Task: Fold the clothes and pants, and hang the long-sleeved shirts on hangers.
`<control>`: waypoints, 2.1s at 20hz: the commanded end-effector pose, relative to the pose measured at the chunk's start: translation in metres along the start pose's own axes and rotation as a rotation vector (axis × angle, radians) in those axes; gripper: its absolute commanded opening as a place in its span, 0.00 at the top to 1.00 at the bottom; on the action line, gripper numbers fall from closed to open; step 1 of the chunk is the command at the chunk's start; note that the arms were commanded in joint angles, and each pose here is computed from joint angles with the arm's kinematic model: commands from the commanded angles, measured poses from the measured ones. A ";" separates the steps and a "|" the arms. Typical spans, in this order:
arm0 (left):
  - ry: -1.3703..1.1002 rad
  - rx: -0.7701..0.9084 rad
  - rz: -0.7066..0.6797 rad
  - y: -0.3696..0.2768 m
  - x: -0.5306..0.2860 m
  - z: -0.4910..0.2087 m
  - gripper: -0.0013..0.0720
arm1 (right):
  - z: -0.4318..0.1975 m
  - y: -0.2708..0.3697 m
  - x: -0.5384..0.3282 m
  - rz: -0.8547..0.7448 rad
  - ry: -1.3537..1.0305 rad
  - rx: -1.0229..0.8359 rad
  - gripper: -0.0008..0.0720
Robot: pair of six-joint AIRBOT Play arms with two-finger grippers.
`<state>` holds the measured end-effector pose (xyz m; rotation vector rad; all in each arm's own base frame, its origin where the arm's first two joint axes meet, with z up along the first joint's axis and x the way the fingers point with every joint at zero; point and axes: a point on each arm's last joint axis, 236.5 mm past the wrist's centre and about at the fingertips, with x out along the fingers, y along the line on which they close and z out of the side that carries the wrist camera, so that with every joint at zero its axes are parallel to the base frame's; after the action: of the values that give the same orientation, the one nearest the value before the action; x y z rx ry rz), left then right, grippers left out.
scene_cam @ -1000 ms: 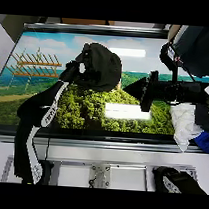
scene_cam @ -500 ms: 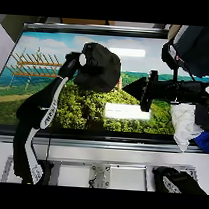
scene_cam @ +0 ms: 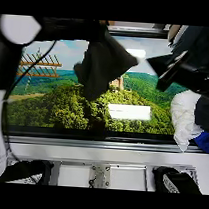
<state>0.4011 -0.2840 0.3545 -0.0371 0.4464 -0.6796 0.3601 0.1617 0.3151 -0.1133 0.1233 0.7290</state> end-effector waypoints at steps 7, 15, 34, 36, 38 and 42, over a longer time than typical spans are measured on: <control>0.107 0.039 -0.078 -0.043 -0.018 -0.048 0.96 | 0.033 -0.069 -0.065 -0.304 -0.112 0.111 0.97; 0.467 -0.312 0.134 0.088 0.097 -0.185 0.07 | 0.019 -0.071 -0.055 -0.279 -0.071 0.134 0.96; 0.837 -0.322 0.289 0.052 0.111 -0.382 0.08 | -0.016 -0.051 -0.039 -0.161 0.057 0.189 0.97; 0.888 -0.274 0.376 0.071 0.103 -0.387 0.43 | -0.032 -0.060 -0.042 -0.207 0.122 0.213 0.97; 0.896 -0.263 0.400 0.080 0.100 -0.390 0.65 | -0.060 -0.067 -0.046 -0.263 0.245 0.166 0.97; 0.884 -0.271 0.402 0.083 0.097 -0.385 0.96 | -0.108 -0.062 -0.026 -0.299 0.459 0.085 0.97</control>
<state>0.3569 -0.2439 -0.0499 0.0824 1.3627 -0.2225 0.3692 0.0886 0.2507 -0.1052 0.4443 0.4624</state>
